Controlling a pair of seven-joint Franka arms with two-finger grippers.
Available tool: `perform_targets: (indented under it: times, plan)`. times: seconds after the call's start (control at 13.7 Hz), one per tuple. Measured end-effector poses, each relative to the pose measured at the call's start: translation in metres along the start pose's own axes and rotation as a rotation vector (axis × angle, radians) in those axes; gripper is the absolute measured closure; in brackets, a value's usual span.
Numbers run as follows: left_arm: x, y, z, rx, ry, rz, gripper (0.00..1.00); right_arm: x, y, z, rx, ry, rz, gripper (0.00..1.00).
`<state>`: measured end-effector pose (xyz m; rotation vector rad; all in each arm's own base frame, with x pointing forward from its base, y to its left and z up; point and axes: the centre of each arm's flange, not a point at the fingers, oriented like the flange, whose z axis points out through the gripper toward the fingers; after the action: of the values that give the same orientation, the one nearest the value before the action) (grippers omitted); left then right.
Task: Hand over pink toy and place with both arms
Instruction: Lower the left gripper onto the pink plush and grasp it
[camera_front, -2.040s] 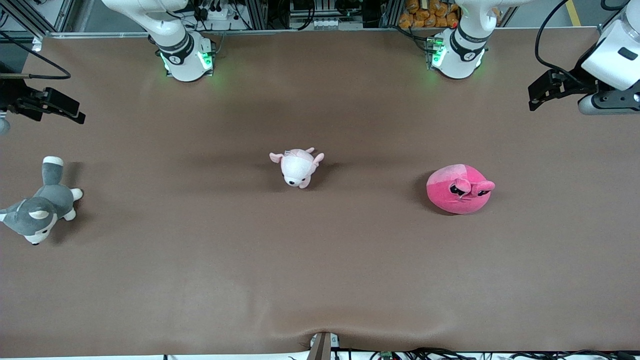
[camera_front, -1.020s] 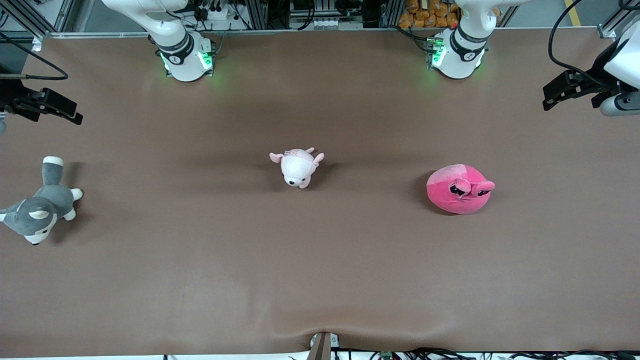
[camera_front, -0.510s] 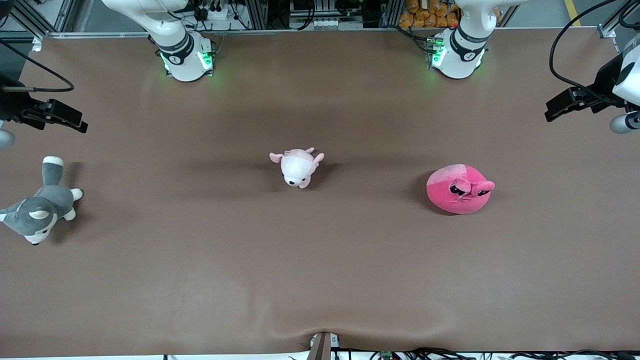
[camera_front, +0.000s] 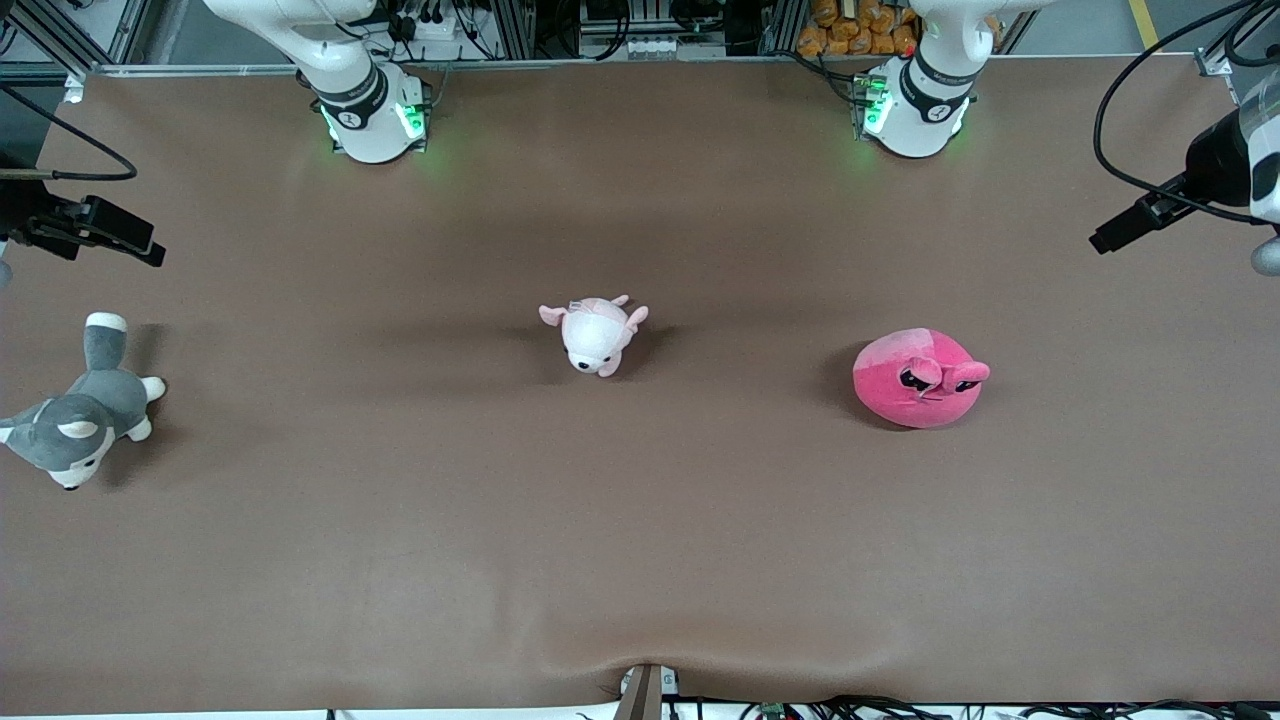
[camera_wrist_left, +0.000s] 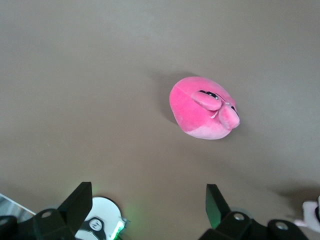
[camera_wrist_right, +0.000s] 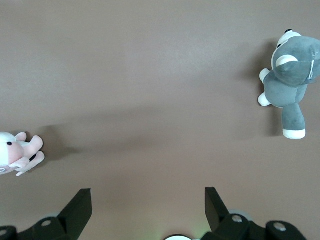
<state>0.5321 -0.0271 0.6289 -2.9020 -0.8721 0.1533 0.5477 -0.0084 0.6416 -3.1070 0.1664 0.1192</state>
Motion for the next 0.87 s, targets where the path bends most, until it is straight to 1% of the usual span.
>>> perform_targets:
  times: [0.29,0.58,0.87]
  plan:
    - [0.022,-0.01,0.023,0.027,-0.046,-0.265,0.0,-0.001,0.008,-0.012,-0.001,0.025,0.014,0.0]
    - [0.032,-0.008,0.046,0.059,-0.079,-0.473,0.0,-0.001,0.02,-0.02,0.002,0.044,0.037,0.0]
    - [0.047,-0.013,0.071,0.027,-0.119,-0.652,0.0,-0.003,0.013,-0.02,0.001,0.029,0.024,0.0]
